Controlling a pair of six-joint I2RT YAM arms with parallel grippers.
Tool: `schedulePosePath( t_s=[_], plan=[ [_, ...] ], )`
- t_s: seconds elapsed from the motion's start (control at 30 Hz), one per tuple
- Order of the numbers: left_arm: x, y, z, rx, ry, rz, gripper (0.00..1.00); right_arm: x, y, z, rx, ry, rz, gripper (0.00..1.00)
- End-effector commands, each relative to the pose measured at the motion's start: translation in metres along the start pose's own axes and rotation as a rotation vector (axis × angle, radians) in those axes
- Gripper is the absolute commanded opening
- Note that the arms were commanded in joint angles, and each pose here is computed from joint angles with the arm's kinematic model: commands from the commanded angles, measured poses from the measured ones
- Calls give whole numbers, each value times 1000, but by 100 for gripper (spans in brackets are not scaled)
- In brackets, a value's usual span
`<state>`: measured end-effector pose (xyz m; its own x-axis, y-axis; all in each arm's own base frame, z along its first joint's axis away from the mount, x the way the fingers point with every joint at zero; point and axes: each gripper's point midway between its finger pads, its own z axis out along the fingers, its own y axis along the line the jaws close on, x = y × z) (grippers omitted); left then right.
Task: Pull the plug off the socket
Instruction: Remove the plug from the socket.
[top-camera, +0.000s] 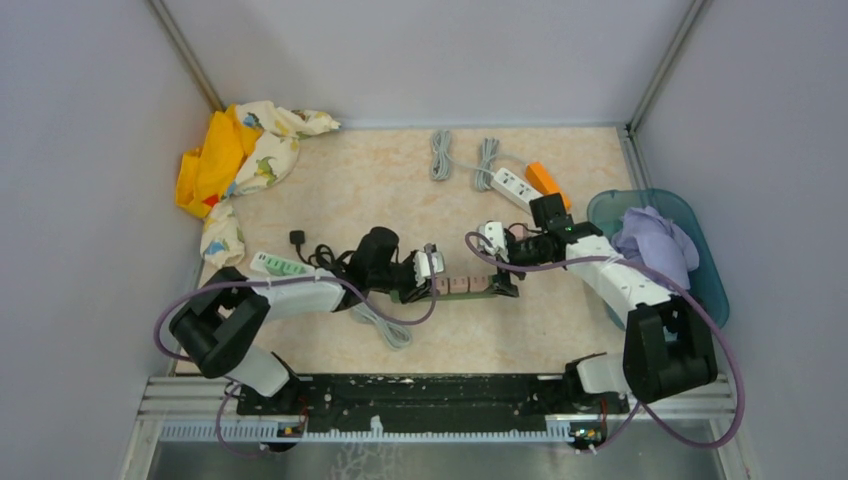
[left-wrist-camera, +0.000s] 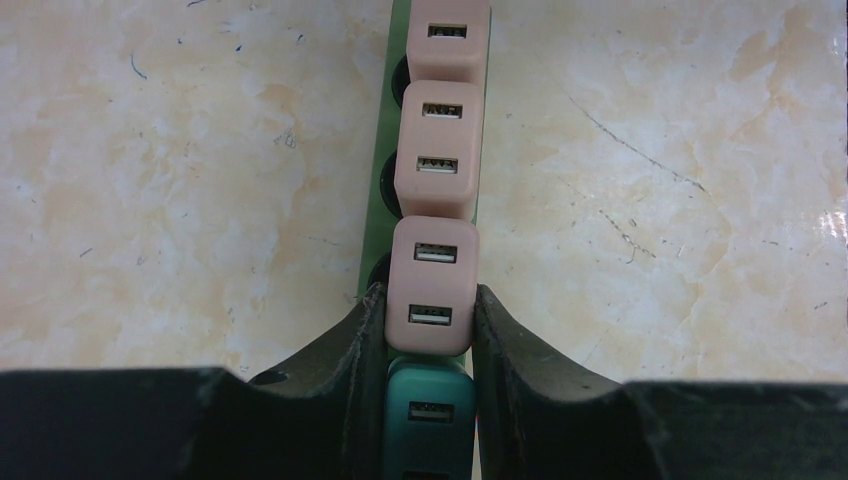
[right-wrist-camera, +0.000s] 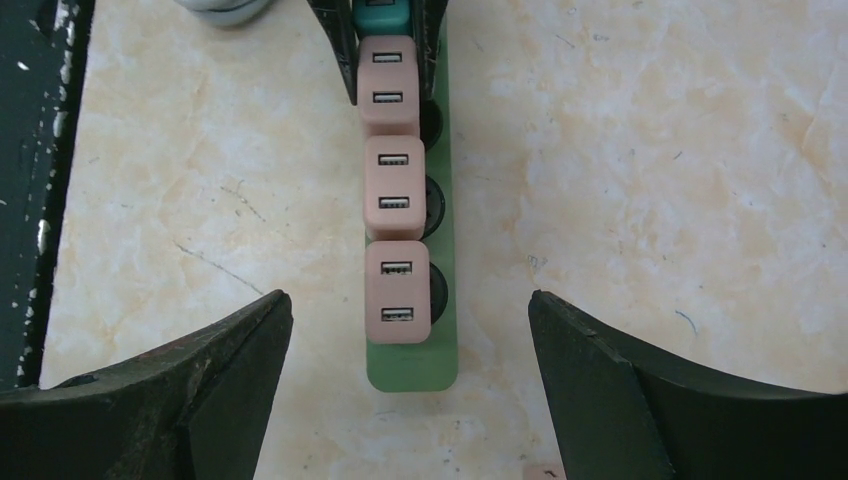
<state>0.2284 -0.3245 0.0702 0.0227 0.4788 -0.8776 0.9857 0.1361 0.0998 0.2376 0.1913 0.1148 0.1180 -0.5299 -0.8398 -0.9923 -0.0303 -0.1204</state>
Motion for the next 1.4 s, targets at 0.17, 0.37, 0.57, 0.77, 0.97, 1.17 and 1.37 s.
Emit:
schedulePosePath(
  t_s=[0.17, 0.37, 0.57, 0.77, 0.97, 1.17, 1.37],
  plan=[
    [-36, -3, 13, -28, -88, -13, 0, -9, -8, -5, -6, 2, -131, 89],
    [-38, -3, 14, -52, -88, -73, 28, -9, -10, -8, -5, 24, -121, 89],
    [-54, 2, -1, -109, -153, -52, 84, -9, -9, -8, -9, 21, -113, 89],
    [-74, 5, -23, -165, -267, -35, 100, -10, -8, -8, -11, 21, -114, 89],
    [-69, 5, -30, -125, -247, -69, 100, -9, -9, -9, -9, 30, -111, 89],
    [-53, 9, -24, -114, -116, -35, 95, -7, -10, -9, -10, 37, -106, 90],
    [-47, 4, -5, -26, -38, 2, 81, -6, -10, -9, -9, 42, -98, 89]
  ],
)
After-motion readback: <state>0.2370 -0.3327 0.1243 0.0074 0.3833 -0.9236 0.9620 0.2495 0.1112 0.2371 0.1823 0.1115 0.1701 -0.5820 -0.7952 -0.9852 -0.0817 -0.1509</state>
